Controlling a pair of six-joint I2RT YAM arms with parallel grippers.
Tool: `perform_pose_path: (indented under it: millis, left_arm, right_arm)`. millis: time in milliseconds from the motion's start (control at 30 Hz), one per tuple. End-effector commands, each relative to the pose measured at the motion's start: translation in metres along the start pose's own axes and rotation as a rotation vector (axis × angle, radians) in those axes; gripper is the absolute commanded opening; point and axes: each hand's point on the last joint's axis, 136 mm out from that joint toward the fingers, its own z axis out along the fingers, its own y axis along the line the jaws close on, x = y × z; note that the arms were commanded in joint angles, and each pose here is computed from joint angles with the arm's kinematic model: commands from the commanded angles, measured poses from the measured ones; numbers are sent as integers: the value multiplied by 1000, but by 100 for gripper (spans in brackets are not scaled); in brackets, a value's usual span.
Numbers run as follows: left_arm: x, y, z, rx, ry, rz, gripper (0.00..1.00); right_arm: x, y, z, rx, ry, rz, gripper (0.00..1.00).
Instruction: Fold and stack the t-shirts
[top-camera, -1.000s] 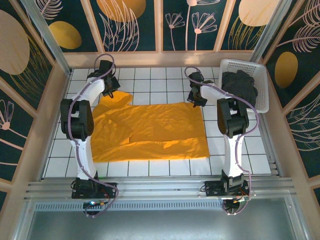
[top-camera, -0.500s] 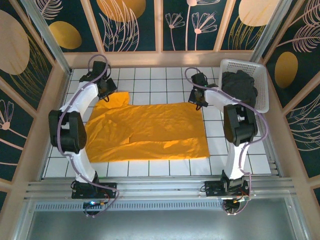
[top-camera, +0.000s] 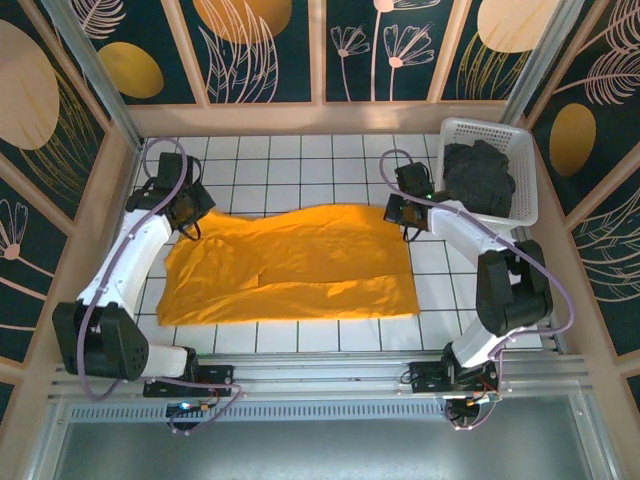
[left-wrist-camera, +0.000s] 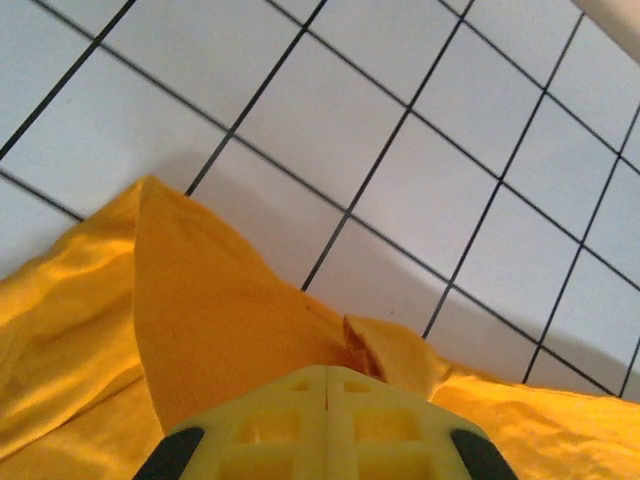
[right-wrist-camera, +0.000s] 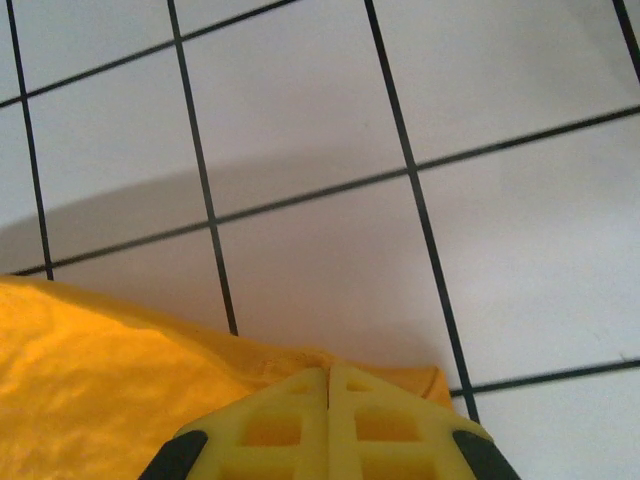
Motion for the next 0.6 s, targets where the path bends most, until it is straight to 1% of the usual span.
perform_pose_path:
  millis: [0,167,267,367,467,567]
  left_arm:
    - [23,30,-11,-75,25,-38,0]
    - [56,64,-31,-110,43,-140,0]
    - [82,93,-36,-170,71,-184,0]
    - [102,113,-35,-209,83,-239,0]
    - [120,122,-27,-212,115,-289,0]
    - [126,133,-27,-246,109,-328,0]
  right_arm:
    - [14,-7,-19,-5,8,17,0]
    - [47,-25,-30,20,59,43,0]
    - [67,-35,-30,34,97,53,0]
    - [89,-42,-24,46,157,61,0]
    - [109,-50,-16,71,215,77,0]
    - [118,-59,-12,110,237,87,0]
